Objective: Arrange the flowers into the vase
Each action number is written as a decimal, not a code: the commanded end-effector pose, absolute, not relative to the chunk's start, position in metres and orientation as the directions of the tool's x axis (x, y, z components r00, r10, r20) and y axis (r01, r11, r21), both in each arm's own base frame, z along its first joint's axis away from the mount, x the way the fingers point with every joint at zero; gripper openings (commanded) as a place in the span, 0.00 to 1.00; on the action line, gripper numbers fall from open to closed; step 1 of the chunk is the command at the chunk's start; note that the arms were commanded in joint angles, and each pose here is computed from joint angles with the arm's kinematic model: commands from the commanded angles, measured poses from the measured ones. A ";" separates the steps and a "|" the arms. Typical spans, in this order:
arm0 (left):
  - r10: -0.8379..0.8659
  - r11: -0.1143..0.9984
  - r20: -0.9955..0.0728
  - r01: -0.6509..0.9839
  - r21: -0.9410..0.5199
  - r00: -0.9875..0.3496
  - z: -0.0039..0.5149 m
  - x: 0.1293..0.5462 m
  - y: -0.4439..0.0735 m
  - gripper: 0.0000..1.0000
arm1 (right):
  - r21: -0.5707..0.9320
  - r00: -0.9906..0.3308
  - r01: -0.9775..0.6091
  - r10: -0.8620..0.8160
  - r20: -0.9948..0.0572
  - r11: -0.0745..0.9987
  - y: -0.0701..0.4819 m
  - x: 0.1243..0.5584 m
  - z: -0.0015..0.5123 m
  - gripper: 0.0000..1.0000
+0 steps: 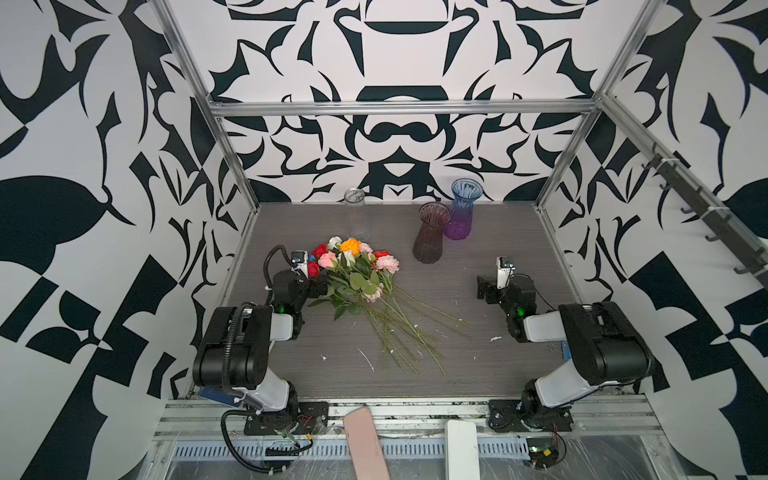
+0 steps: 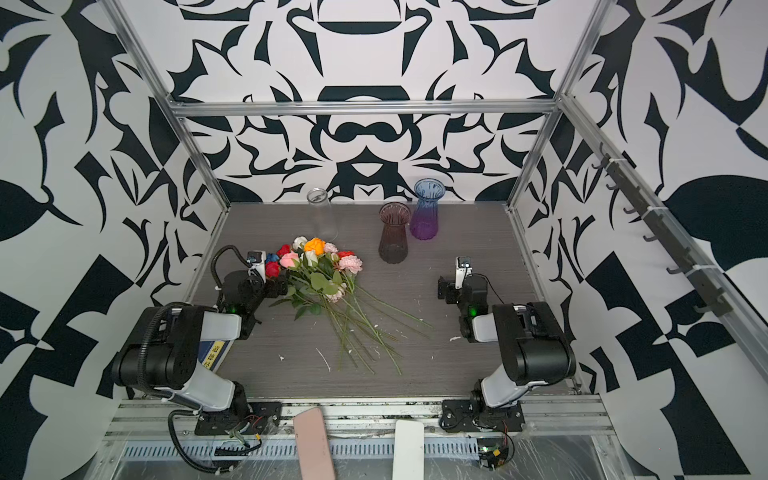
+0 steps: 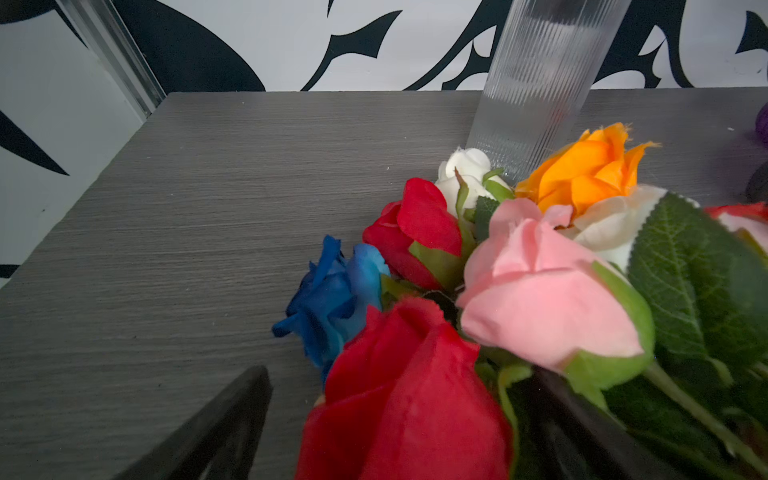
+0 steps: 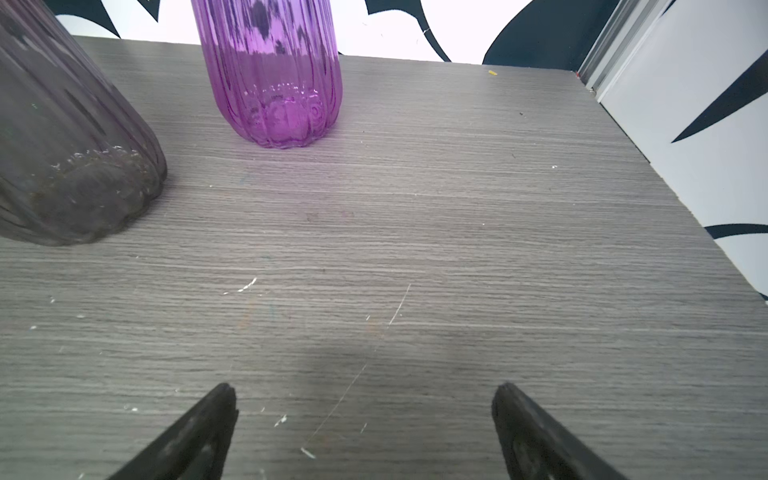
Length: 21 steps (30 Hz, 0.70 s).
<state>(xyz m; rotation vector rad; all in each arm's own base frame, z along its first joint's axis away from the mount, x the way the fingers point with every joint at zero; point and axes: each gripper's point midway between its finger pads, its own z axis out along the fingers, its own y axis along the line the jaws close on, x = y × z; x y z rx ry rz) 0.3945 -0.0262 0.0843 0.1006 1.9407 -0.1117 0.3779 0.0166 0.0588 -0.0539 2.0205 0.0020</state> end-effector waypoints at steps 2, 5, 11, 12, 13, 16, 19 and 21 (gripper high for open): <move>0.010 0.990 -0.936 0.135 -0.040 -0.353 0.087 0.393 -0.029 0.99 | -0.019 -0.376 -0.017 -0.024 -0.926 1.000 0.014 0.387 0.078 1.00; 0.005 0.990 -0.936 0.134 -0.045 -0.351 0.087 0.393 -0.029 0.99 | -0.019 -0.374 -0.016 -0.023 -0.927 1.000 0.014 0.387 0.079 1.00; 0.010 0.985 -0.935 0.165 -0.052 -0.354 0.086 0.391 -0.034 0.99 | -0.018 -0.374 -0.015 -0.023 -0.927 1.000 0.013 0.387 0.078 1.00; 0.010 0.985 -0.936 0.164 -0.052 -0.353 0.087 0.391 -0.034 0.99 | -0.018 -0.374 -0.016 -0.022 -0.927 1.000 0.014 0.387 0.078 1.00; 0.010 0.985 -0.936 0.165 -0.051 -0.351 0.087 0.391 -0.034 0.99 | -0.019 -0.374 -0.016 -0.024 -0.927 1.000 0.014 0.387 0.078 1.00; 0.010 0.985 -0.937 0.165 -0.051 -0.350 0.088 0.391 -0.034 1.00 | -0.021 -0.373 -0.017 -0.026 -0.928 1.000 0.014 0.387 0.078 1.00; 0.010 0.985 -0.936 0.164 -0.052 -0.353 0.087 0.391 -0.034 0.99 | -0.020 -0.373 -0.018 -0.026 -0.928 1.000 0.014 0.387 0.078 1.00; 0.010 0.985 -0.936 0.165 -0.051 -0.352 0.087 0.391 -0.034 0.99 | -0.020 -0.373 -0.016 -0.025 -0.928 1.000 0.013 0.387 0.078 1.00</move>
